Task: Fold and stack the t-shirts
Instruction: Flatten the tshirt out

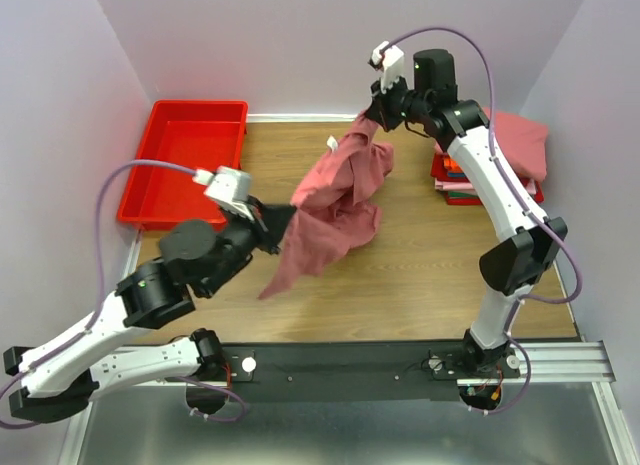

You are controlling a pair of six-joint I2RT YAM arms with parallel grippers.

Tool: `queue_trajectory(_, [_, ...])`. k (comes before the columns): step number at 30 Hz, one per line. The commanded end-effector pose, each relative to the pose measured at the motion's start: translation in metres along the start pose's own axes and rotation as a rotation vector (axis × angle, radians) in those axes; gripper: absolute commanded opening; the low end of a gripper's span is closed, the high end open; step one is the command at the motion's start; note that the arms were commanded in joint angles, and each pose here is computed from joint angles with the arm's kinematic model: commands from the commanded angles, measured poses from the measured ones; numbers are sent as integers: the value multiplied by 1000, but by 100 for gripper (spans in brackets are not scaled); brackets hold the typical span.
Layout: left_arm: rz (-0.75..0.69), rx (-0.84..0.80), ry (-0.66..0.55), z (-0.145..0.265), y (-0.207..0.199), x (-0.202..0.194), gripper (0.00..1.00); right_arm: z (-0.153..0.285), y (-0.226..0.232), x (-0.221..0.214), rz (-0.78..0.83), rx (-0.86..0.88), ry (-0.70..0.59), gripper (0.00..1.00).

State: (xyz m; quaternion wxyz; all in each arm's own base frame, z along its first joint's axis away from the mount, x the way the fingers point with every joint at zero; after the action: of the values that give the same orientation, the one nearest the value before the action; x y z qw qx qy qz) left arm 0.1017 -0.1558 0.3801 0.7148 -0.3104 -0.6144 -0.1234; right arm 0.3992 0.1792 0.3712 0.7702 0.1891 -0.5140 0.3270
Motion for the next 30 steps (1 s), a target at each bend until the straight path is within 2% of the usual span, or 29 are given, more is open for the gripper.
queue_trajectory(1, [-29, 155, -199, 26, 14, 63, 0, -11, 11, 25, -13, 114, -82, 0])
queue_trajectory(4, [-50, 206, -257, 36, 17, 90, 0, -5, 21, 54, 28, 150, -172, 1])
queue_trajectory(7, [-65, 220, -373, 61, 18, 142, 0, 9, 29, 85, 56, 178, -291, 0])
queue_trajectory(8, [-93, 226, -393, 66, 18, 154, 0, 25, 31, 107, 86, 177, -376, 0])
queue_trajectory(12, [-132, 199, -479, 75, 7, 205, 0, 76, 38, 150, 145, 142, -543, 0])
queue_trajectory(14, [-112, 124, -552, 88, 0, 231, 0, 99, 33, 157, 153, 125, -580, 0])
queue_trajectory(16, [-166, 43, -557, 77, -13, 239, 0, 111, 20, 152, 140, 126, -572, 0])
queue_trajectory(17, [-173, 9, -554, 70, -20, 241, 0, 102, 11, 139, 115, 122, -525, 0])
queue_trajectory(18, [-180, -21, -538, 62, -26, 237, 0, 111, 6, 140, 122, 111, -535, 0])
queue_trajectory(21, [-198, -233, -417, 24, -55, 204, 0, 103, -26, 99, 91, 44, -413, 0])
queue_trajectory(22, [-200, -284, -324, 1, -63, 173, 0, 89, -44, 66, 46, 25, -319, 0])
queue_trajectory(24, [-190, -441, -244, -21, -80, 141, 0, 97, -66, 36, 37, -28, -255, 0])
queue_trajectory(25, [-172, -479, -142, -40, -84, 105, 0, 83, -72, -3, -17, -12, -162, 0])
queue_trajectory(27, [-140, -595, -63, -58, -96, 70, 0, 83, -83, -41, -14, -39, -78, 0])
queue_trajectory(28, [-120, -689, 9, -70, -102, 37, 0, 77, -88, -79, -58, -48, 8, 0])
queue_trajectory(30, [-58, -794, 152, -86, -114, -11, 0, 79, -92, -113, -35, -109, 107, 2])
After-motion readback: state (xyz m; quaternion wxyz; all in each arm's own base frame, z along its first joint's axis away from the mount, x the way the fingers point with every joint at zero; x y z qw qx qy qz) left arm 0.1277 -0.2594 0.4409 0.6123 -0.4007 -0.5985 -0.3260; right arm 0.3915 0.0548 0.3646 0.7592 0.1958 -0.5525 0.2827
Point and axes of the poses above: each gripper's point midway between its finger pads, its own z axis back along the fingers, its own y axis along the line the jaws close on, x = y × z, the point moved 10 cm from there along z, back along the fingers, and after that the axes turned 5 degrees about -z, right-handed, at the moved point
